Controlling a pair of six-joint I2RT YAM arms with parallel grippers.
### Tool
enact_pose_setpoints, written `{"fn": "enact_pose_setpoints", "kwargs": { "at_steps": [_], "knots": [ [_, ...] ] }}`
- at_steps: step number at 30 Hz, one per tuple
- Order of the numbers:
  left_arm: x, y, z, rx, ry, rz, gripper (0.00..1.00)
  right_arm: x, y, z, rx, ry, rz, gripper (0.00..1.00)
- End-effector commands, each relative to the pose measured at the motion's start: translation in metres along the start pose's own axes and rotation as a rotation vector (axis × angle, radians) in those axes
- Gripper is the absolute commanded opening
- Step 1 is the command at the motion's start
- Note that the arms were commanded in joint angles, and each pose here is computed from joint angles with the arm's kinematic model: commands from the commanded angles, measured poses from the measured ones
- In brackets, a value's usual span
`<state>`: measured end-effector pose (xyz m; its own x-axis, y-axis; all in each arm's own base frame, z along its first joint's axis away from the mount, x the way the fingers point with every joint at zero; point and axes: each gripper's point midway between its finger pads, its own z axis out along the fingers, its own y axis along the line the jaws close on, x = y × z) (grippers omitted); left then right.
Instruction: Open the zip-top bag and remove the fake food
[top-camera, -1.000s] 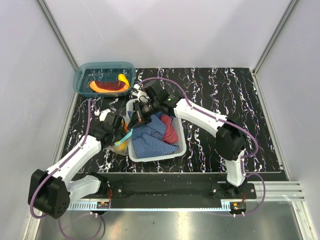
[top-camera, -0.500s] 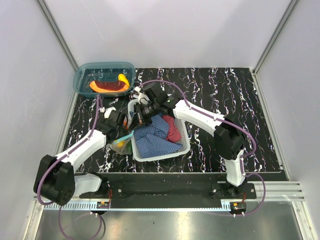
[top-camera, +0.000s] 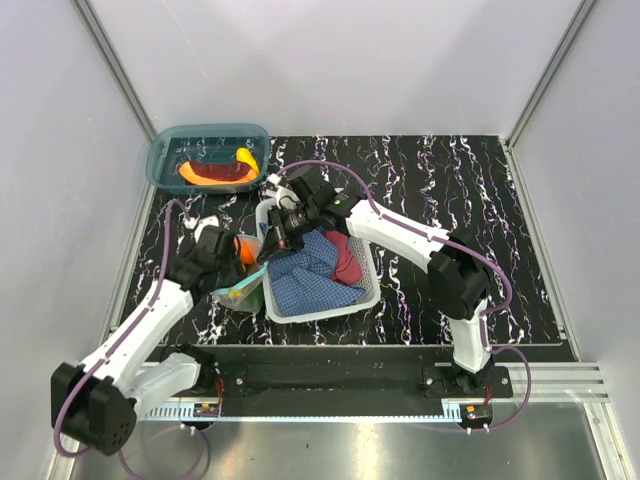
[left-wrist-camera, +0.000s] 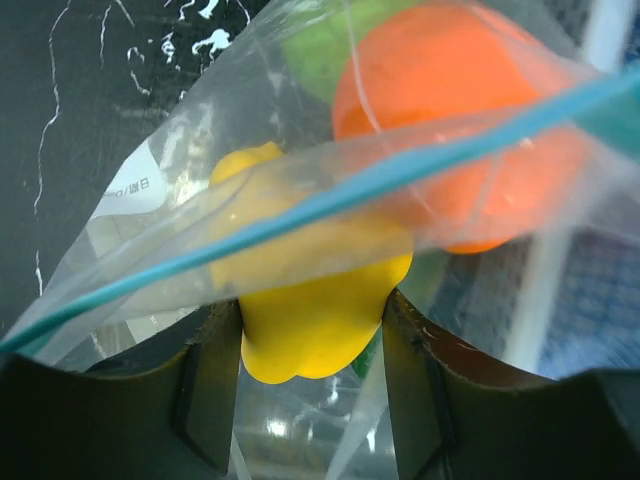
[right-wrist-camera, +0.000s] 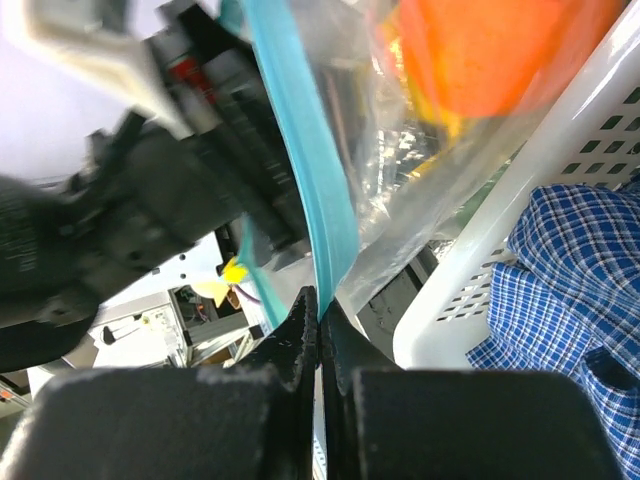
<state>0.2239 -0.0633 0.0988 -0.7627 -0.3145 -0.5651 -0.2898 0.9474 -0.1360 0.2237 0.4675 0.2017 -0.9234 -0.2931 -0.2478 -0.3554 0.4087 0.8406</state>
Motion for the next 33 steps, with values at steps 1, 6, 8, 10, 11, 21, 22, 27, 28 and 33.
{"fn": "enact_pose_setpoints", "kwargs": {
  "at_steps": [1,6,8,10,11,21,22,27,28,33],
  "knots": [
    [-0.017,-0.017,-0.036,0.109,-0.023,-0.041,0.0,-0.004,-0.002,0.001,-0.008,-0.005,-0.029,0.0],
    [-0.018,-0.022,-0.055,0.145,0.0,-0.086,0.0,-0.003,-0.006,0.0,0.009,-0.006,-0.053,0.0],
    [-0.02,-0.027,-0.06,0.169,0.0,-0.104,0.0,-0.003,-0.006,-0.001,0.014,-0.006,-0.063,0.0],
    [-0.02,-0.03,-0.062,0.185,0.009,-0.101,0.0,-0.006,-0.004,-0.005,0.021,-0.012,-0.068,0.0],
    [-0.019,-0.031,-0.061,0.188,0.018,-0.093,0.0,-0.009,0.0,-0.006,0.021,-0.019,-0.077,0.0],
    [0.014,-0.026,-0.074,0.269,0.071,-0.128,0.0,-0.048,-0.002,-0.018,0.058,-0.079,-0.12,0.0],
    [0.015,-0.027,-0.077,0.287,0.066,-0.113,0.0,-0.049,-0.003,-0.019,0.062,-0.079,-0.12,0.0],
    [0.011,-0.029,-0.092,0.351,0.025,-0.09,0.0,-0.048,-0.004,-0.021,0.068,-0.072,-0.123,0.0],
    [0.005,-0.033,-0.097,0.376,0.002,-0.091,0.0,-0.045,-0.006,-0.02,0.069,-0.062,-0.117,0.0],
    [-0.035,-0.048,-0.125,0.447,-0.125,-0.132,0.0,-0.033,-0.013,-0.02,0.082,-0.04,-0.113,0.0]
  ]
}}
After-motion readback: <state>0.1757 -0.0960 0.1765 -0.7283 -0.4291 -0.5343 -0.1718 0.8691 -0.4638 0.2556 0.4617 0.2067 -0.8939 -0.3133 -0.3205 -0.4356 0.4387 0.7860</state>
